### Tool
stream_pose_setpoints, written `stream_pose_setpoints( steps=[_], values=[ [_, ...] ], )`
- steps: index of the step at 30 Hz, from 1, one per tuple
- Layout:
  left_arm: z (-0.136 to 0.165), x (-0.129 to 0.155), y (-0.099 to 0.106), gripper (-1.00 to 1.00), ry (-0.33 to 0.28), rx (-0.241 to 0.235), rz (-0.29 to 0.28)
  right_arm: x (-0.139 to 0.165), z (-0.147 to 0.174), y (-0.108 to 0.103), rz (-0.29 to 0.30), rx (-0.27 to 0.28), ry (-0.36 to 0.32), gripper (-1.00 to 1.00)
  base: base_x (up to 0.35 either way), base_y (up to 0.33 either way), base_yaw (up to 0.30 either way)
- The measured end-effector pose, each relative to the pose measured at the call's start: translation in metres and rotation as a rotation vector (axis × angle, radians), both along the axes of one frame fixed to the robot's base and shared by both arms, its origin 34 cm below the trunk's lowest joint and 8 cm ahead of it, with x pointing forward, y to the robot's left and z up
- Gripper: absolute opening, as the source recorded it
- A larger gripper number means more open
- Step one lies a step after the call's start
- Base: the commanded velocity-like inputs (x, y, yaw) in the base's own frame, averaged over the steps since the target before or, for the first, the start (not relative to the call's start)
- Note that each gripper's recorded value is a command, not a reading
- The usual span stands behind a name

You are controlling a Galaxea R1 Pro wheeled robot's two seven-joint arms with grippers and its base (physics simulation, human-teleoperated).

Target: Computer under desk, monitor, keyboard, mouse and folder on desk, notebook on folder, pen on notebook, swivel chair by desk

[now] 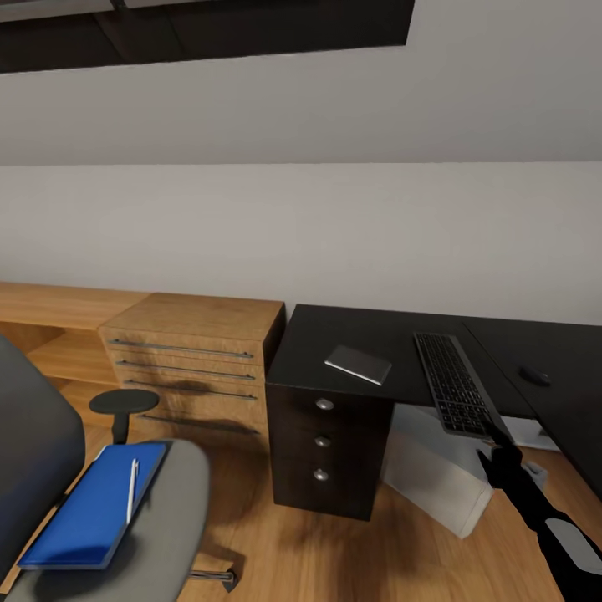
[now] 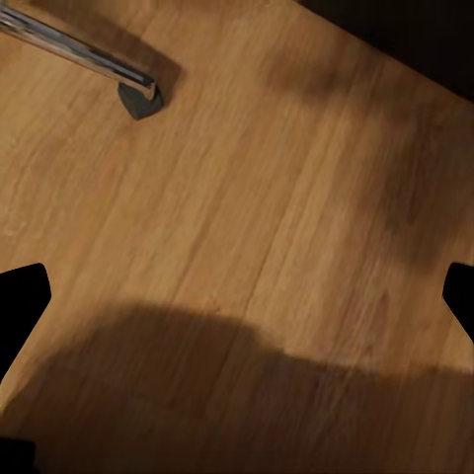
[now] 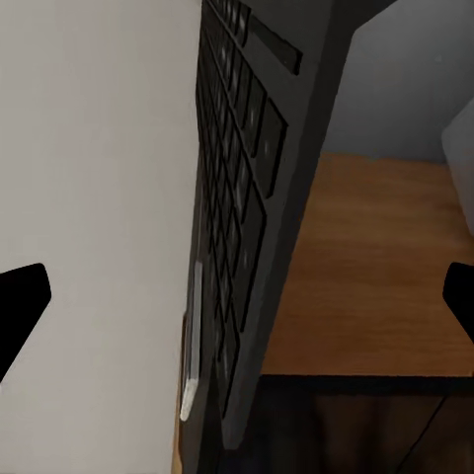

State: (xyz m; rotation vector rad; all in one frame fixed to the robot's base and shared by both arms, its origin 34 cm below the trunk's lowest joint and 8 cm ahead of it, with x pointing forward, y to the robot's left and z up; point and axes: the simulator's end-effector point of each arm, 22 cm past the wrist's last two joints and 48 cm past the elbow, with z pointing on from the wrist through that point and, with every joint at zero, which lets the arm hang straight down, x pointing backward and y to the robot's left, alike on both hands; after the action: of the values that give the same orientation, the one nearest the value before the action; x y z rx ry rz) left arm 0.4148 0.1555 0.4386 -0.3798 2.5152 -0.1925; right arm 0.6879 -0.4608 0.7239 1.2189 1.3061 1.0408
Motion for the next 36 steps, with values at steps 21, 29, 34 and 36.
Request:
stream_pose_setpoints(
  steps=[21,29,34,36],
  values=[
    [0.0001,0.0001,-0.0011,1.00,-0.001,-0.001,-0.007,0.0000,-0.0001,-0.0002,-0.001,0.000,0.000,1.00,0.113,0.000,0.000],
    [0.0000,0.0001,-0.0012,1.00,-0.001,-0.001,-0.007,0.0001,-0.0003,-0.0003,-0.001,-0.001,0.000,1.00,0.035,0.000,0.000],
    [0.0000,0.0001,-0.0011,1.00,-0.001,-0.001,-0.007,0.0001,-0.0003,-0.0002,-0.001,-0.001,0.001,1.00,0.004,0.000,0.000],
    [0.0000,0.0001,-0.0011,1.00,-0.001,-0.001,-0.007,0.0001,-0.0004,-0.0002,-0.001,-0.001,0.001,1.00,0.001,0.000,0.000]
  ],
)
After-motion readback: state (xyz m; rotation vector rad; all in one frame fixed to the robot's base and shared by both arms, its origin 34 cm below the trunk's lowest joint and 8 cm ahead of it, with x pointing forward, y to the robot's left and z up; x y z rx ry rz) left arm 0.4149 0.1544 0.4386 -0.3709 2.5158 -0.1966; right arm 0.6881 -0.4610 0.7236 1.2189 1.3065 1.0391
